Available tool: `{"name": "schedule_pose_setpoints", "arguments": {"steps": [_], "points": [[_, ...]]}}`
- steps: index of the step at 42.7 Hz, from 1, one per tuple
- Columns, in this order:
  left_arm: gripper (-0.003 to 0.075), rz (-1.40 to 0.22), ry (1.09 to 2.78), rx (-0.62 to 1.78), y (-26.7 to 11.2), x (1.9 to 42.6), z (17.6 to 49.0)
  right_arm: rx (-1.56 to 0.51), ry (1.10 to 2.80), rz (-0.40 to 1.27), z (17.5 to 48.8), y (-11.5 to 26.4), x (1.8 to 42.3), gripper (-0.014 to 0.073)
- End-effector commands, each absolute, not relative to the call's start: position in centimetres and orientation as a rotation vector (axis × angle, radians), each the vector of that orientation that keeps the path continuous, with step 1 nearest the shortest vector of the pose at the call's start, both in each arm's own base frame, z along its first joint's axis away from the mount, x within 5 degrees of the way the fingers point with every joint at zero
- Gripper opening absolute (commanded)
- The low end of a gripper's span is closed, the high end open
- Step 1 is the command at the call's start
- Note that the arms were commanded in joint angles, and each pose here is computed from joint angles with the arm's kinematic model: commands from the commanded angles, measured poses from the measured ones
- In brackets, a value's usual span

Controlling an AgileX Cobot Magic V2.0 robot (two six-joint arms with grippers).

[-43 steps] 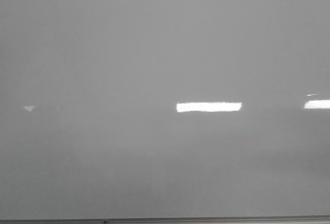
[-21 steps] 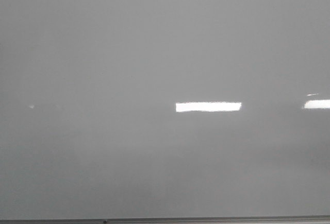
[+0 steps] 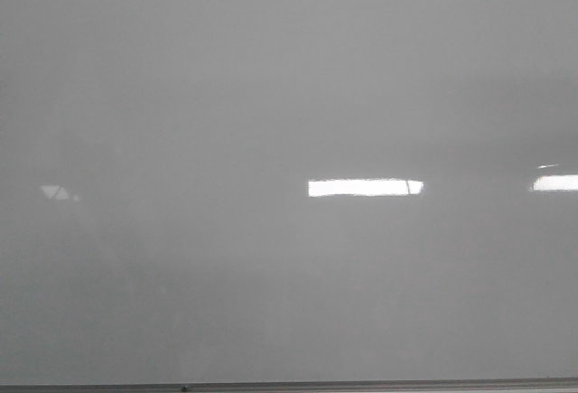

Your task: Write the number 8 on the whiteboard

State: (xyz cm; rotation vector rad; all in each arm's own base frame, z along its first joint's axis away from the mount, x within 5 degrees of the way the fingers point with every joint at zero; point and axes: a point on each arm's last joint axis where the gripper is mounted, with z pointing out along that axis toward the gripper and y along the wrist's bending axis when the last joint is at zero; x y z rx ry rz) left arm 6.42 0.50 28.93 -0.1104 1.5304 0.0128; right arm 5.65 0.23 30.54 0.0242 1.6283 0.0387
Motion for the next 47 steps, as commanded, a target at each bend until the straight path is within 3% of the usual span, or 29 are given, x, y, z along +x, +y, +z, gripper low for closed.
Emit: {"name": "schedule_pose_setpoints", "arguments": {"steps": [1, 10, 13, 17, 23, 26, 30, 34, 47], "points": [[-0.0021, 0.007, 1.566, -0.121, 0.7, 8.2, 30.9, 0.035, 1.635, 0.043, 33.0, 0.1, 7.5, -0.0066], [-0.0015, 0.007, 1.648, -0.128, 0.9, 10.5, 31.0, 0.042, 1.723, 0.044, 33.1, 0.0, 10.1, -0.0064], [0.0036, 0.007, 1.652, -0.128, 0.9, 10.6, 31.0, 0.043, 1.728, 0.044, 33.0, 0.0, 10.2, -0.0023], [0.0223, 0.007, 1.652, -0.128, 0.9, 10.6, 31.0, 0.043, 1.729, 0.044, 32.9, 0.0, 10.2, 0.0113], [0.055, 0.007, 1.652, -0.128, 0.9, 10.6, 31.0, 0.043, 1.729, 0.044, 32.9, 0.0, 10.2, 0.0447], [0.0632, 0.007, 1.652, -0.128, 0.9, 10.6, 31.0, 0.043, 1.729, 0.044, 32.9, 0.0, 10.2, 0.0559], [0.0651, -0.032, 1.646, -0.161, 0.8, 10.6, 31.0, 0.043, 1.729, 0.044, 32.9, 0.0, 10.2, 0.0628], [0.0651, -0.057, 1.668, -0.18, 0.8, 11.0, 30.8, 0.042, 1.732, 0.044, 32.9, 0.0, 10.2, 0.0628], [0.065, -0.15, 1.994, -0.073, -1.1, 17.2, 29.2, 0.042, 1.734, 0.044, 32.9, 0.0, 10.2, 0.0628]]}}
